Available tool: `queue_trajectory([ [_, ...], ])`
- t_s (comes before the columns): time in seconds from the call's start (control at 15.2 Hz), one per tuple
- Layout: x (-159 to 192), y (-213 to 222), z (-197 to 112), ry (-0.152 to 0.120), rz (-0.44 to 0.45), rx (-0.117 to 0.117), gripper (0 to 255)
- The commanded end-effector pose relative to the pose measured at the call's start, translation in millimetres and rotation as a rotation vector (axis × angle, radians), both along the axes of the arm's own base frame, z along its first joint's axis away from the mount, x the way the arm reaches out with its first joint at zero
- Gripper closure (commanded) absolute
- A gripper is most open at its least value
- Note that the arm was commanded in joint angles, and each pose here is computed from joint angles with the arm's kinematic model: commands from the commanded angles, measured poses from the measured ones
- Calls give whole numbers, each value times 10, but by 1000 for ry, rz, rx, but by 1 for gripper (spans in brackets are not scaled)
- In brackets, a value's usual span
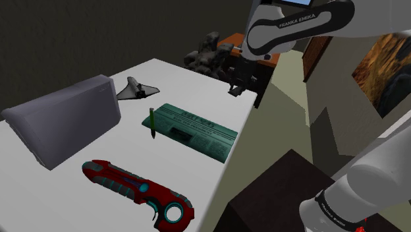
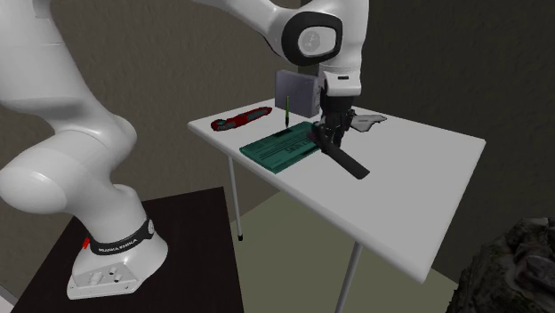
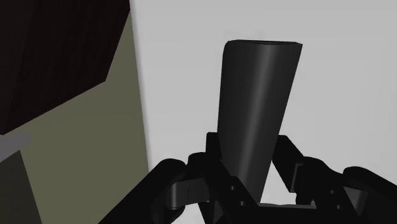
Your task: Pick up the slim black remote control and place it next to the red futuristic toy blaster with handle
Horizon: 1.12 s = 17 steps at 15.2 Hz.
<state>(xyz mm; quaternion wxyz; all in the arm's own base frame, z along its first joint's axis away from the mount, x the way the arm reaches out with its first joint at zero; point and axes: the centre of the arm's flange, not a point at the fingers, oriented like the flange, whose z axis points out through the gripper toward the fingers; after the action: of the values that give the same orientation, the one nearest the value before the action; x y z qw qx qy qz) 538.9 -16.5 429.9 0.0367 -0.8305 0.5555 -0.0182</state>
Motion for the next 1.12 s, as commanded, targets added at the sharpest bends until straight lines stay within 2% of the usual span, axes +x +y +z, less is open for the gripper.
queue_trajectory([
  [0.0,9,131,42,0,0,0,255],
  [1.06,315,2220,42,0,0,0,255],
])
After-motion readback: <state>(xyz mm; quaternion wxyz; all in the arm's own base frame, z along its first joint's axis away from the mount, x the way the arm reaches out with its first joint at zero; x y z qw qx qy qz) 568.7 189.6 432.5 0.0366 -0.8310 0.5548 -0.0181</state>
